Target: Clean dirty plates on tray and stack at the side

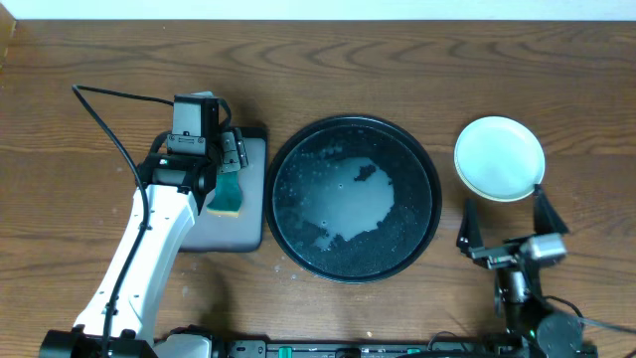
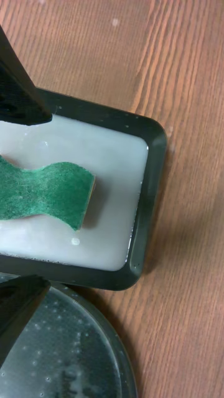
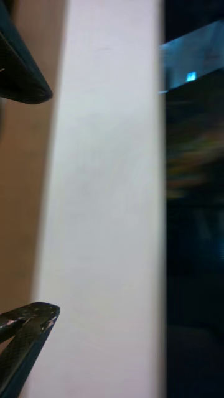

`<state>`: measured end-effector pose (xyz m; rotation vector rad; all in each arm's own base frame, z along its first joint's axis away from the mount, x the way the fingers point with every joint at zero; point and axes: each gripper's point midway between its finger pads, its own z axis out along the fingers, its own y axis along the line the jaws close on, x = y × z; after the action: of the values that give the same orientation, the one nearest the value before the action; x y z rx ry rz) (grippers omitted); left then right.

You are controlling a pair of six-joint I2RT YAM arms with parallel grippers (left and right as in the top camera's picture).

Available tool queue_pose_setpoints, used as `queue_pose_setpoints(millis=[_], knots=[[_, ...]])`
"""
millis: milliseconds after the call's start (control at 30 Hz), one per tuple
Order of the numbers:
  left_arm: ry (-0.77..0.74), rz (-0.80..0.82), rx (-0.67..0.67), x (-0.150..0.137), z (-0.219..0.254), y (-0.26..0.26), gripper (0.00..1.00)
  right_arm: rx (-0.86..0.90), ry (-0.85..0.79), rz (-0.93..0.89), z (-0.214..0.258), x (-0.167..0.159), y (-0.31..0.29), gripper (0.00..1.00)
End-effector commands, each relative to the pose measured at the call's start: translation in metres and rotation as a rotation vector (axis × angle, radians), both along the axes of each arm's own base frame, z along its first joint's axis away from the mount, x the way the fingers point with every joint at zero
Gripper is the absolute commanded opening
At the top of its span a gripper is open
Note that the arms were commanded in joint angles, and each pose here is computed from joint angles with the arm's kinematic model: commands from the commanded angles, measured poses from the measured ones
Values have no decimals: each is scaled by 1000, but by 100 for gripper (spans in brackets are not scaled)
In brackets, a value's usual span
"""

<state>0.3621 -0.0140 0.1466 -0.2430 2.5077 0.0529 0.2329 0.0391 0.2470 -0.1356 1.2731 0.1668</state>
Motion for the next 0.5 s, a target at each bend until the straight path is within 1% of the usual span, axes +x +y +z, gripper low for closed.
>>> queue_pose_setpoints(millis=[0,100,233,467], knots=[[-11,7,3,3,4,0,78,21,65,-1,-15,4,-1,99],[-11,7,2,3,4,0,78,17,179,-34,-43,10,-6,99],[-11,7,2,3,4,0,78,5,372,-88,-90,12,-15,99],[-11,7,2,3,4,0,78,0,370,-107,-90,12,-18,99]])
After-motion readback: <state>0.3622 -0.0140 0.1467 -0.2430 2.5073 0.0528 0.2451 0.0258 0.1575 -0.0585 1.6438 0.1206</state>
